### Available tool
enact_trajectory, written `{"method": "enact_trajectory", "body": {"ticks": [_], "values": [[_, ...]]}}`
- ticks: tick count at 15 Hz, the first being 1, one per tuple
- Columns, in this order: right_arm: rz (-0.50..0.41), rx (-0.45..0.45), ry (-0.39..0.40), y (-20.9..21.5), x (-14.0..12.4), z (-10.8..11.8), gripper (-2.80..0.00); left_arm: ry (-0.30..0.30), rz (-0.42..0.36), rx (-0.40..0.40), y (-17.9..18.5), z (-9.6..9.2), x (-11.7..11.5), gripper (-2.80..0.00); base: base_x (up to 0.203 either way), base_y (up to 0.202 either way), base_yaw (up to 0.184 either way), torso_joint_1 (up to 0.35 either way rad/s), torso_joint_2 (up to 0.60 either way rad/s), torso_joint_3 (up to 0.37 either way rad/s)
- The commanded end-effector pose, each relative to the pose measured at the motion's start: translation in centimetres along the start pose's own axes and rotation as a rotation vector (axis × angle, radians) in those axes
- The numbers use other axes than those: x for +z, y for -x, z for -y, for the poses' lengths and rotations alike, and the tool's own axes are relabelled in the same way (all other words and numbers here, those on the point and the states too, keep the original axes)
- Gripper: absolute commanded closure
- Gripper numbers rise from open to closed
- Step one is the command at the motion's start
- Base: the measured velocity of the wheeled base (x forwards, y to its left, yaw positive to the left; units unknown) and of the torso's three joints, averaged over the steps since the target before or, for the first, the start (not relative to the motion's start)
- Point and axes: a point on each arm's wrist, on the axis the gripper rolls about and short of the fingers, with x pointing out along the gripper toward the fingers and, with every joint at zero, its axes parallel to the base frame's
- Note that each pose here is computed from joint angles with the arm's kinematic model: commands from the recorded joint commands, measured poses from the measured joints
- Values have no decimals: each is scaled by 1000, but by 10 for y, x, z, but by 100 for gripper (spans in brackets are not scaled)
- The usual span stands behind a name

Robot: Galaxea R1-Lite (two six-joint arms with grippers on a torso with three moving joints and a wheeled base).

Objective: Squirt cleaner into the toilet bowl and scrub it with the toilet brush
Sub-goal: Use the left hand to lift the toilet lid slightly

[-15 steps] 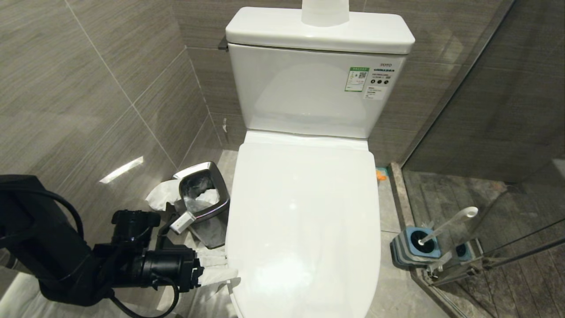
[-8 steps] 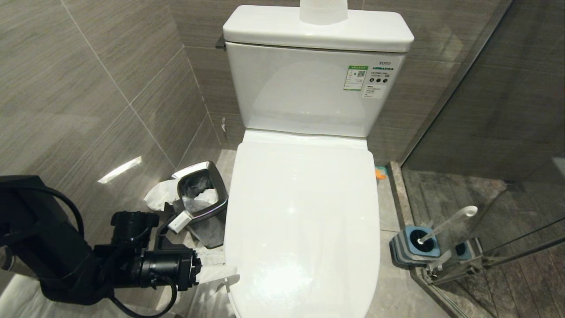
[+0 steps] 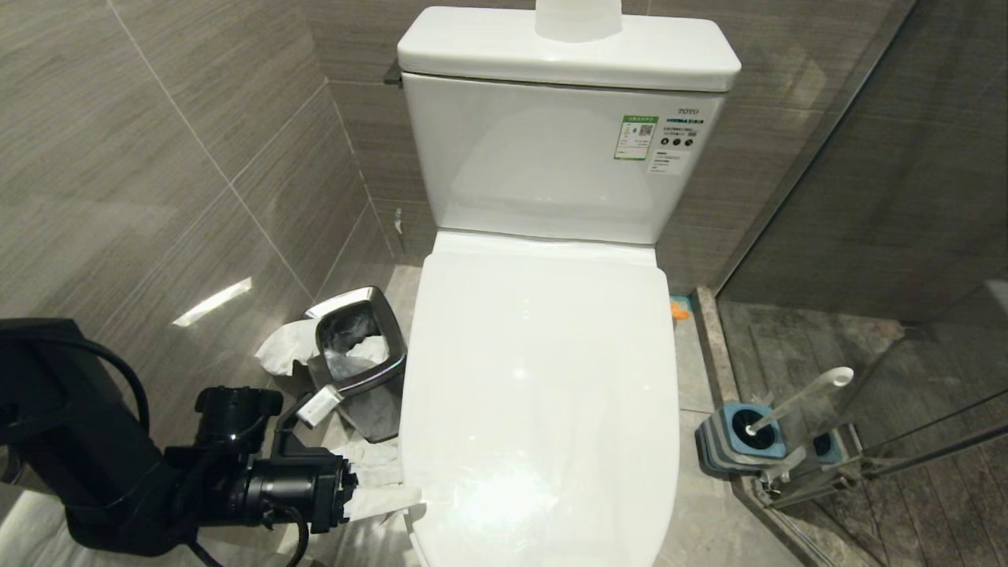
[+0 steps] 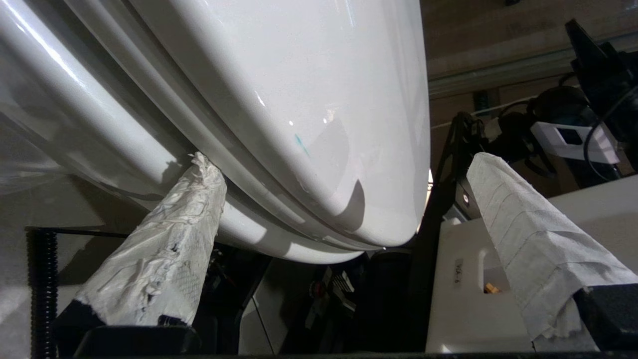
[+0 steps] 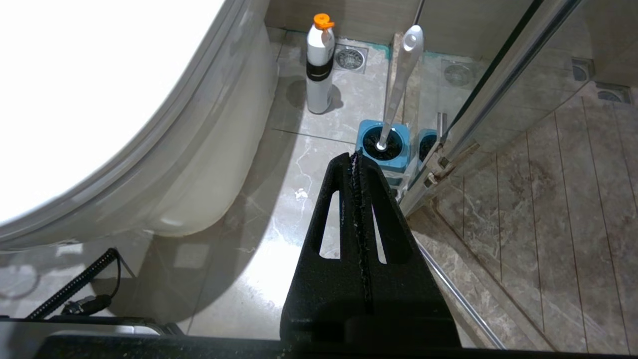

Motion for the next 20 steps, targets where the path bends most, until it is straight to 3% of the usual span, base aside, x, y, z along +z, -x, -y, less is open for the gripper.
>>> {"method": "enact_trajectory", "body": {"ticks": [1,8,14,16,20], "values": [[-2,0,0,0,0,0,0,-18,8,-29,1,3,3,-280,0,0,0,0,0,0],[-1,0,0,0,0,0,0,-55,23,-105,3,8,9,-280,0,0,0,0,0,0],[-2,0,0,0,0,0,0,-101,40,-120,5,13,15,-280,0,0,0,0,0,0],[0,0,0,0,0,0,0,-79,37,-125,5,16,14,-280,0,0,0,0,0,0],[-2,0,0,0,0,0,0,-93,24,-153,-1,25,20,-280,0,0,0,0,0,0]]}}
